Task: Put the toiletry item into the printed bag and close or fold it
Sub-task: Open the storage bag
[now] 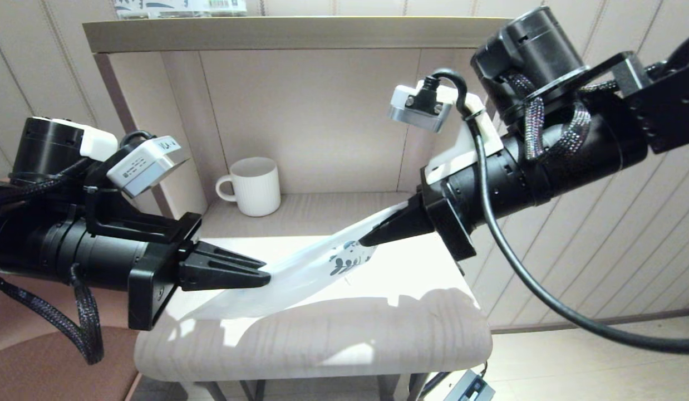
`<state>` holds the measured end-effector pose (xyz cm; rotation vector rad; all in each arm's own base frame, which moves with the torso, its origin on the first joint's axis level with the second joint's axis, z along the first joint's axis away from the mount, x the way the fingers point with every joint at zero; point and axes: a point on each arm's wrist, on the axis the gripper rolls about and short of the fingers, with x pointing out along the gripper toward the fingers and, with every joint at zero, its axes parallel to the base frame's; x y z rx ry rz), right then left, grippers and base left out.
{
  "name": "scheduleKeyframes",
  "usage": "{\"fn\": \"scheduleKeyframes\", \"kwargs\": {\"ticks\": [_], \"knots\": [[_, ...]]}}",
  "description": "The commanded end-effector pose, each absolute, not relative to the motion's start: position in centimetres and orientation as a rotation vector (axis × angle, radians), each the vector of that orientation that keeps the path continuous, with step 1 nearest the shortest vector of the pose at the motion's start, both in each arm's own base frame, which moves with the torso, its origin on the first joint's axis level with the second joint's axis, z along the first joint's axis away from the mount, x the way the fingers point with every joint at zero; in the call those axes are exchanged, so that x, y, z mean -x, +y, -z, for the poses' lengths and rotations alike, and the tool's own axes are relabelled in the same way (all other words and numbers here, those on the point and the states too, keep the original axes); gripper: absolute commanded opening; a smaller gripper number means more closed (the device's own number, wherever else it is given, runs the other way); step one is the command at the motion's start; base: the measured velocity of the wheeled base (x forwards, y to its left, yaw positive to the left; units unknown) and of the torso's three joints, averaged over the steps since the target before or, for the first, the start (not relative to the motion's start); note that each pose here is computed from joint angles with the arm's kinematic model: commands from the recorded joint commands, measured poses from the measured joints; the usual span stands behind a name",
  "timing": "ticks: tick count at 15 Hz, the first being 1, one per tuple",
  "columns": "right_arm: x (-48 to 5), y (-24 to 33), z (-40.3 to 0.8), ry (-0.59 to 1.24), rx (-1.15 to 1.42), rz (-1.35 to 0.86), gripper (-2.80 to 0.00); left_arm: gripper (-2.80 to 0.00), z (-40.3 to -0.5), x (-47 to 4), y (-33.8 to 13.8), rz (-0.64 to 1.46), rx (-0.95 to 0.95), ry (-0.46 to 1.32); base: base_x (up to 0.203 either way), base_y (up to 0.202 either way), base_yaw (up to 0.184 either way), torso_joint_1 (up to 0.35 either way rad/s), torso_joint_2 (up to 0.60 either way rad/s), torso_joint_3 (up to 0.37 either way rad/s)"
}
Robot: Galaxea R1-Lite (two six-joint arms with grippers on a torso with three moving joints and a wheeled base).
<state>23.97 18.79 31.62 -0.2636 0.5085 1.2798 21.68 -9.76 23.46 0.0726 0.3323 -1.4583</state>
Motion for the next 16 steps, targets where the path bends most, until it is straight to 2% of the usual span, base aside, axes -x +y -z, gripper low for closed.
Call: {"fn": "scheduleKeyframes", "kwargs": {"ticks": [1,16], "knots": [[-23.8,18.0,-32.1,0.492,0.257,-1.269,-2.80,-2.80,-23.4,-21.4,-9.6,1.460,-0.071,0.329,0.000,0.000,0.000,0.000,0.00,0.000],[-24.0,15.1,-33.5,0.448,0.231,-1.198,-2.80,-2.80,-22.8,-20.9,-8.3,1.424,-0.095,0.313,0.000,0.000,0.000,0.000,0.00,0.000]]}}
